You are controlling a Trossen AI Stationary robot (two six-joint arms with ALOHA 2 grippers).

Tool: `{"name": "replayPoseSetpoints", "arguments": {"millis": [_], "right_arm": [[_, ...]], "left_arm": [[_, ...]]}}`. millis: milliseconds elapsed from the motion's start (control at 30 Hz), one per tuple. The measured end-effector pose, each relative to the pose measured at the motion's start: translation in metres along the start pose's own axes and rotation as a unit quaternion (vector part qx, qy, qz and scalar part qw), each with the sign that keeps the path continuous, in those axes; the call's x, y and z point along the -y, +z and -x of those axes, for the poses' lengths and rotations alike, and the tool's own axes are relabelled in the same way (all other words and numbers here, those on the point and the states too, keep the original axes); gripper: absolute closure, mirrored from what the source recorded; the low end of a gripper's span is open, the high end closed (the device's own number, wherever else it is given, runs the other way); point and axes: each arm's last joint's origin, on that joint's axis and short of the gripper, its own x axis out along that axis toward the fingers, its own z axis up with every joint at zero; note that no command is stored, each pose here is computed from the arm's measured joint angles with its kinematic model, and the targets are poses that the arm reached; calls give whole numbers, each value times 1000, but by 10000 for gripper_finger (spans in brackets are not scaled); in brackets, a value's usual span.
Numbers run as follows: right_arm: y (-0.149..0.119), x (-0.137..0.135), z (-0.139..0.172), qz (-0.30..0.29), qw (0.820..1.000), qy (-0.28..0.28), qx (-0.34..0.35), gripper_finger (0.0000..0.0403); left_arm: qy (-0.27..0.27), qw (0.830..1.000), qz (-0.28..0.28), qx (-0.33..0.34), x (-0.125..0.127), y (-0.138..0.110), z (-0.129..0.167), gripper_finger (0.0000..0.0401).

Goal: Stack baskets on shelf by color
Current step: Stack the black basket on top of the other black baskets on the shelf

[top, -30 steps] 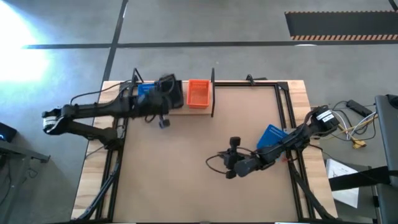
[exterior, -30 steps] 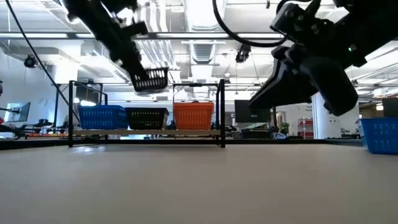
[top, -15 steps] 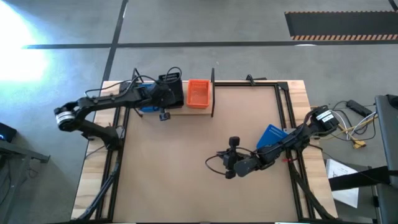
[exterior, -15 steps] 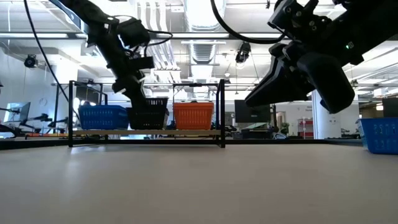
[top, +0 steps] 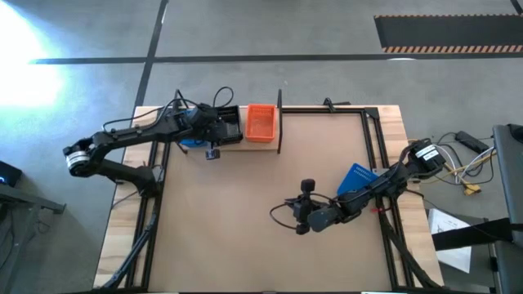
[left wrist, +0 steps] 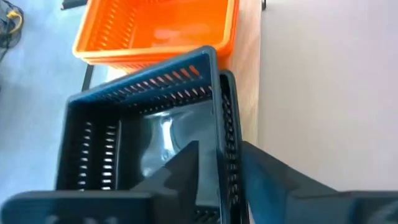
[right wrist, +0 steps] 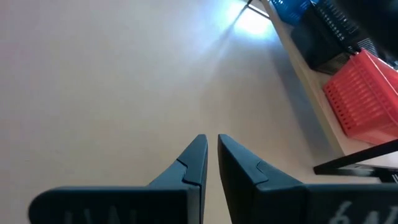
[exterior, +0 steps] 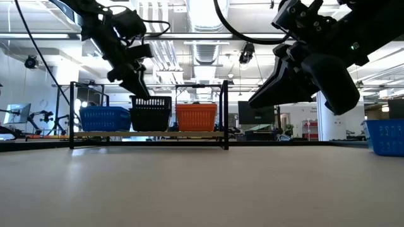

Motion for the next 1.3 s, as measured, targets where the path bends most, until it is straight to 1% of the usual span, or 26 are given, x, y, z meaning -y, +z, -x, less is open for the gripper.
{"name": "replayPoseSetpoints", "arguments": {"millis": [200, 333, 500, 567, 733, 767, 833, 900, 1000, 1100, 1200, 1300], "right_arm": [[0, 1, 3, 6, 1000, -2, -5, 371], [5, 9, 16, -5, 1000, -26, -2, 371], [12, 21, 32, -43, 999, -33, 6, 371], [14, 24, 35, -52, 998, -31, 9, 371], [15, 25, 37, -51, 998, -29, 11, 371], [14, 24, 36, -51, 998, -29, 11, 371], [14, 24, 35, -49, 998, -29, 8, 371], [12, 22, 33, -52, 998, -29, 6, 371], [11, 22, 33, -48, 998, -29, 2, 371], [10, 20, 31, -45, 999, -29, 0, 371], [9, 19, 30, -38, 999, -30, -3, 371], [7, 18, 29, -36, 999, -30, -6, 371]], "left_arm": [[1, 1000, 15, -2, -1, -1, -1, 233], [1, 999, 36, 8, -1, 0, -2, 208], [-12, 999, 35, 5, 5, -7, -18, 208], [-7, 999, 36, 11, 6, -9, -23, 211], [-9, 999, 37, 8, 8, -12, -28, 223], [-14, 999, 38, 11, 8, -11, -28, 224], [-39, 998, 37, 23, 9, -11, -28, 224], [-59, 997, 34, 34, 10, -10, -28, 218], [-63, 997, 27, 32, 11, -11, -28, 194], [-58, 997, 26, 34, 9, -10, -27, 156], [-33, 999, 20, 21, 7, -11, -28, 121], [-24, 1000, 2, 12, 7, -13, -28, 112]]}}
